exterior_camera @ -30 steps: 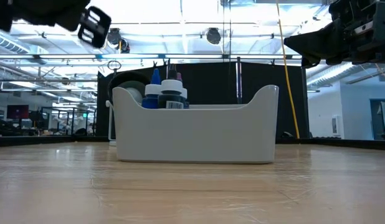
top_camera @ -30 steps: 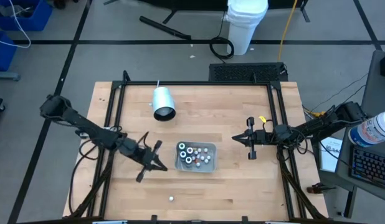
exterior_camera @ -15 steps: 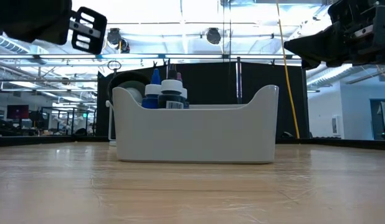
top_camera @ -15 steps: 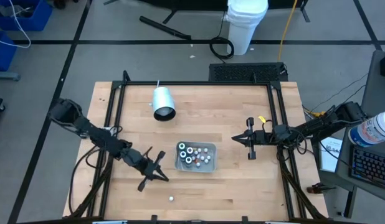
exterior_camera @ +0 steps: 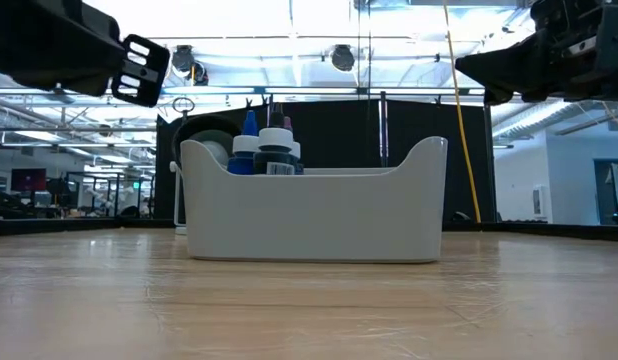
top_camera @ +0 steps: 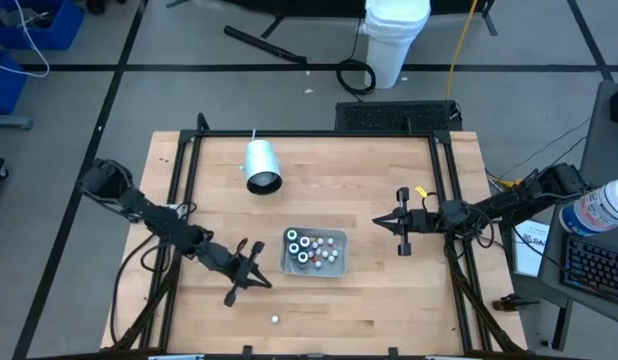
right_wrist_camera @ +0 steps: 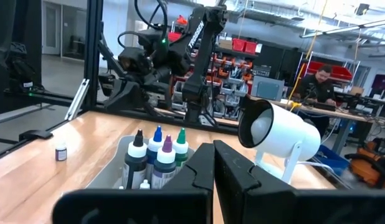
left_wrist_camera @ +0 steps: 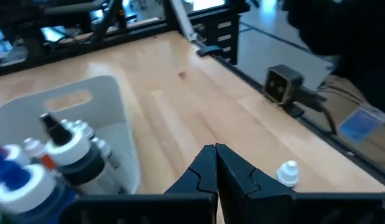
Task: Pick & Place food coloring
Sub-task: Put the violet food coloring bottle into the gray bin
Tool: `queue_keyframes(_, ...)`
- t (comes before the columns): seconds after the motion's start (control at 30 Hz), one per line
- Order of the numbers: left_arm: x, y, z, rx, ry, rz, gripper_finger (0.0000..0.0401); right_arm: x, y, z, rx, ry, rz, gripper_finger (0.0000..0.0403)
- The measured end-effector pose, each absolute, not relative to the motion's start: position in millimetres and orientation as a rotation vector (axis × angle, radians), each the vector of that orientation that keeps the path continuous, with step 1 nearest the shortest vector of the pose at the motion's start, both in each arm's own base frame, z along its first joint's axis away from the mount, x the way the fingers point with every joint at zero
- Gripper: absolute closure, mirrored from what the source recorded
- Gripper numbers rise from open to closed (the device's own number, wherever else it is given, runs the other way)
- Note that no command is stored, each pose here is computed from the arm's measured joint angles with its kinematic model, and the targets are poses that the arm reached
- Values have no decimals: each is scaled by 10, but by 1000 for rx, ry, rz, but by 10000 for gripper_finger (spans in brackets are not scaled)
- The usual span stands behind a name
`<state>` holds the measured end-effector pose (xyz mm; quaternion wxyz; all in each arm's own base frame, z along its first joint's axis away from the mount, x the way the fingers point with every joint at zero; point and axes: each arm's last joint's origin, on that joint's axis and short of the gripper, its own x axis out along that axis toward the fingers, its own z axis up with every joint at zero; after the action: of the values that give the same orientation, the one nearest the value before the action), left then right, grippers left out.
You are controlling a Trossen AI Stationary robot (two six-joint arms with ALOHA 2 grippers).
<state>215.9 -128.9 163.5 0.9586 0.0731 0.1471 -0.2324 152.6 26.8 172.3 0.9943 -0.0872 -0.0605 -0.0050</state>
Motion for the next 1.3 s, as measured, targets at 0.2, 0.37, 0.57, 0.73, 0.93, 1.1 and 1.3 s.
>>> queue_keyframes(0.2,2104,-1323,1558,73,411,-566,395,1526,268,1723,-143,-121,-10,403)
queue_keyframes(0.37,1990,-1444,1505,119,457,-519,394,1526,268,1720,-143,-118,-10,403)
queue_keyframes(0.57,1965,-1508,1546,196,386,-543,396,1526,268,1722,-143,-121,-10,403)
queue_keyframes(0.73,1973,-1497,1547,201,382,-497,396,1526,266,1723,-142,-121,-13,403)
queue_keyframes(0.93,1997,-1462,1566,234,352,-362,385,1525,253,1723,-139,-117,-61,403)
queue_keyframes(1.1,1994,-1467,1566,228,353,-371,380,1525,253,1723,-128,-117,-61,403)
queue_keyframes(1.3,2001,-1460,1575,207,346,-340,397,1525,253,1723,-128,-117,-61,403)
